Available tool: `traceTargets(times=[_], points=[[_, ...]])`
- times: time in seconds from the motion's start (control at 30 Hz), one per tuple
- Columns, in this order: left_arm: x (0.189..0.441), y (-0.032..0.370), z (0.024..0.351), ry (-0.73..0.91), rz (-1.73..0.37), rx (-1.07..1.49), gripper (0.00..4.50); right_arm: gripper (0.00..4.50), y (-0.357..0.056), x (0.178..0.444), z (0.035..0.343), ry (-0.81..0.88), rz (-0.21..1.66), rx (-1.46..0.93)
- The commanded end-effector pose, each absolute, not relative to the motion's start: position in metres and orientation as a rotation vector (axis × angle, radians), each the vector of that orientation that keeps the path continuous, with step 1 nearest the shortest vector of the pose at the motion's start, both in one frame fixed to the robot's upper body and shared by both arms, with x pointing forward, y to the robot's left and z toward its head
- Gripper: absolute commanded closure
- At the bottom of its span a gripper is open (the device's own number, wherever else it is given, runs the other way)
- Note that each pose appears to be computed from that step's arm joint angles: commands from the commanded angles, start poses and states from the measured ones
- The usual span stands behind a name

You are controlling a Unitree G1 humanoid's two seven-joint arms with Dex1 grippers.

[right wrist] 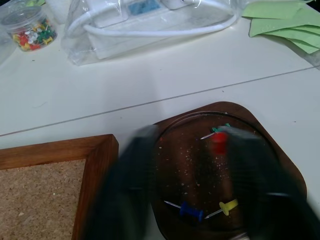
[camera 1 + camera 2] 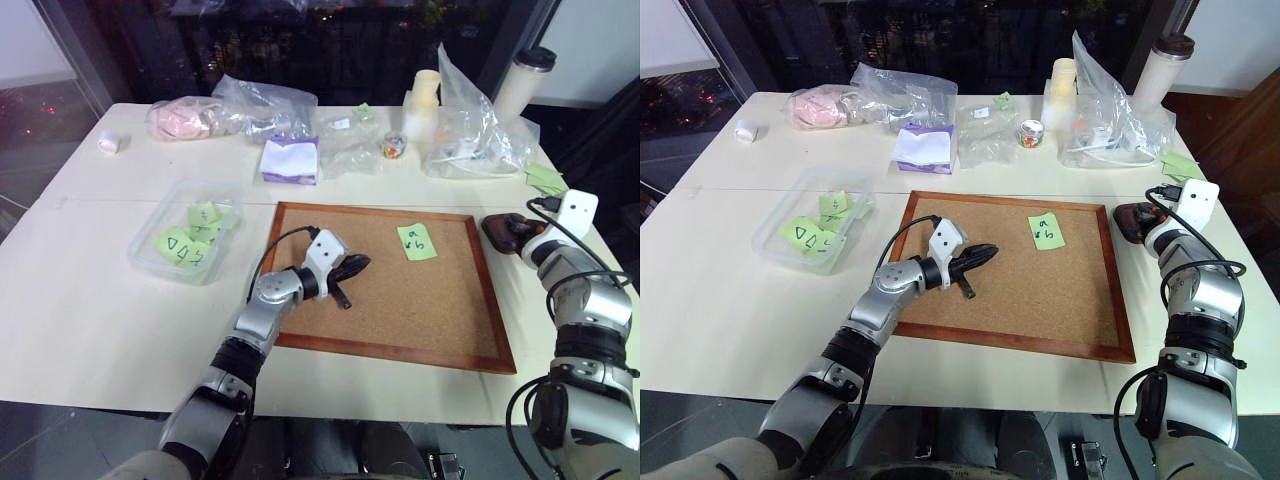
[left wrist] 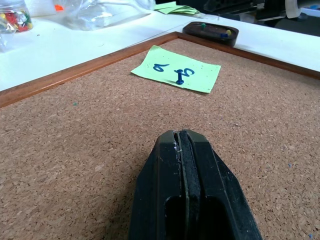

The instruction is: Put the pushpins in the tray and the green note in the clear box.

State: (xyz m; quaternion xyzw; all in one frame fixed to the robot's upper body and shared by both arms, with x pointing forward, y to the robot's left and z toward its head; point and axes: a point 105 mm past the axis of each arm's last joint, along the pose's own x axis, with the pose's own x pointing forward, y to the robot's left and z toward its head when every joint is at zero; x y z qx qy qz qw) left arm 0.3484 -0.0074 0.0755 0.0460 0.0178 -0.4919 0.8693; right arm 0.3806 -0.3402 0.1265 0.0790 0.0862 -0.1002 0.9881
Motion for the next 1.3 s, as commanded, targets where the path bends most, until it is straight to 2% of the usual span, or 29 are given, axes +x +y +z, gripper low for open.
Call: traceTargets(times=[0.03, 0.07, 0.27, 0.37, 0.5, 0.73, 0.9, 0.93, 0.97, 1.3], points=[[0.344, 0.009, 0.033, 0.205, -0.975, 0.113, 4.50, 0.39, -0.345, 0.381, 0.143, 0.116, -0.215, 0.143], [0.344, 0.009, 0.033, 0.205, -0.975, 0.112, 4.50, 0.07, -0.345, 0.381, 0.144, 0.115, -0.216, 0.142], [0.344, 0.008, 0.034, 0.203, -0.978, 0.113, 4.50, 0.07, -0.334, 0.378, 0.152, 0.093, -0.168, 0.150], [0.344, 0.007, 0.034, 0.202, -0.983, 0.113, 4.50, 0.07, -0.334, 0.377, 0.146, 0.109, -0.185, 0.202], [0.344, 0.006, 0.035, 0.200, -0.986, 0.116, 4.50, 0.07, -0.322, 0.376, 0.146, 0.123, -0.118, 0.159], [0.346, 0.008, 0.035, 0.197, -0.974, 0.112, 4.50, 0.07, -0.221, 0.356, 0.157, 0.107, 0.340, -0.014], [0.346, 0.008, 0.036, 0.196, -0.972, 0.110, 4.50, 0.07, -0.186, 0.347, 0.148, 0.127, 0.455, -0.035], [0.346, 0.008, 0.036, 0.195, -0.973, 0.110, 4.50, 0.59, -0.182, 0.347, 0.145, 0.134, 0.464, -0.038], [0.346, 0.007, 0.036, 0.195, -0.974, 0.109, 4.50, 0.77, -0.179, 0.348, 0.142, 0.142, 0.465, -0.048], [0.346, 0.009, 0.037, 0.194, -0.972, 0.113, 4.50, 0.77, -0.177, 0.361, 0.119, 0.187, 0.437, -0.088]])
